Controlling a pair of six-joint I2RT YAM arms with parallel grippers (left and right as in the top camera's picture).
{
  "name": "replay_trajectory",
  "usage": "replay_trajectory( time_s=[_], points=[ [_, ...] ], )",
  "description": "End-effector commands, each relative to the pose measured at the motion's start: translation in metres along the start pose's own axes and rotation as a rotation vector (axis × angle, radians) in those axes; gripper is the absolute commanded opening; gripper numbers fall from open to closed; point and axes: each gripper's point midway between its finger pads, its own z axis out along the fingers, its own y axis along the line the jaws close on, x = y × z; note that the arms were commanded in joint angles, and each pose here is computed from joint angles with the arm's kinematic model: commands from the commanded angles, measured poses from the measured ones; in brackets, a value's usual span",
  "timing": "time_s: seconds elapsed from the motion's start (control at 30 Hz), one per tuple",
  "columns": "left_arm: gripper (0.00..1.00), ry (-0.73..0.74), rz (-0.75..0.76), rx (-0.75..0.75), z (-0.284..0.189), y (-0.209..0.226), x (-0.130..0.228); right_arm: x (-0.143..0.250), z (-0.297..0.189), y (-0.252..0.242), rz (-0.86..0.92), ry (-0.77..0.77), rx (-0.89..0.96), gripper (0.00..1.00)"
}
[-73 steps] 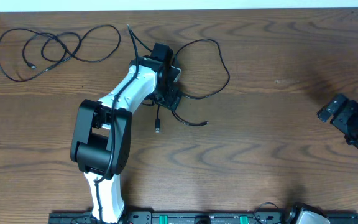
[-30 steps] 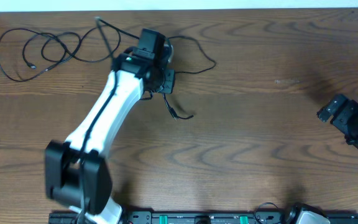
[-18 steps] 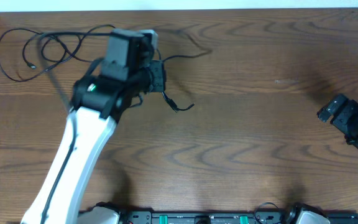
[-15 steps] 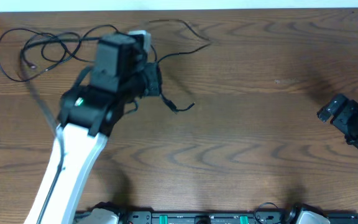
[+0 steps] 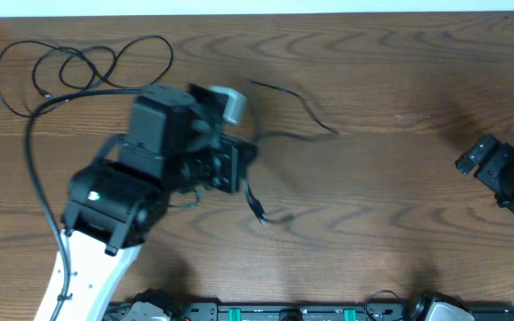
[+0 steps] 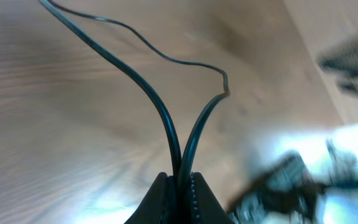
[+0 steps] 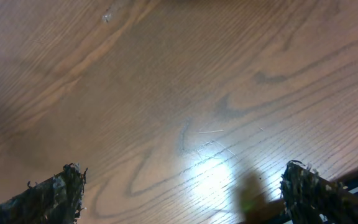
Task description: Untangle cables
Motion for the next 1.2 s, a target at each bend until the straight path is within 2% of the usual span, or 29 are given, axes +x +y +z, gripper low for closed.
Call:
replay_trajectory(
  time_s=[0.0,0.17,0.37,0.53,0.67,0.73,0.8,0.97,1.1,1.17],
  points=[
    [0.07,0.085,0.158,0.146,0.011,-0.039,0.02,-0.002,-0.002,-0.001,-0.008,-0.008,0.003,0.99],
    [0.08,0.164,0.248,0.23,0.02,-0.075,0.045,-0.002,-0.002,-0.001,-0.008,-0.008,0.003,0.99],
    [0.08,0.222,0.308,0.287,0.021,-0.098,0.066,-0.002,-0.002,-0.001,-0.008,-0.008,0.003,0.99],
    [0.07,0.288,0.495,0.356,0.018,-0.117,0.096,-0.002,-0.002,-0.001,-0.008,-0.008,0.003,0.99],
    [0.07,0.316,0.559,0.389,0.015,-0.126,0.109,-0.016,-0.003,0.005,0.012,-0.064,-0.021,0.99],
    [0.07,0.316,0.561,0.389,0.015,-0.127,0.109,-0.028,-0.004,0.013,0.067,-0.111,-0.064,0.99],
    [0.07,0.308,0.565,0.359,0.017,-0.122,0.107,-0.026,-0.004,0.02,0.12,-0.093,-0.107,0.99],
    [0.07,0.245,0.582,0.32,0.023,-0.12,0.092,0.008,-0.008,0.044,0.144,0.082,-0.252,0.99],
    [0.07,0.17,0.536,0.314,0.025,-0.122,0.071,0.024,-0.018,0.072,-0.006,0.151,-0.422,0.97],
    [0.07,0.128,0.495,0.294,0.025,-0.115,0.057,0.035,-0.018,0.074,-0.079,0.18,-0.422,0.97]
  ],
)
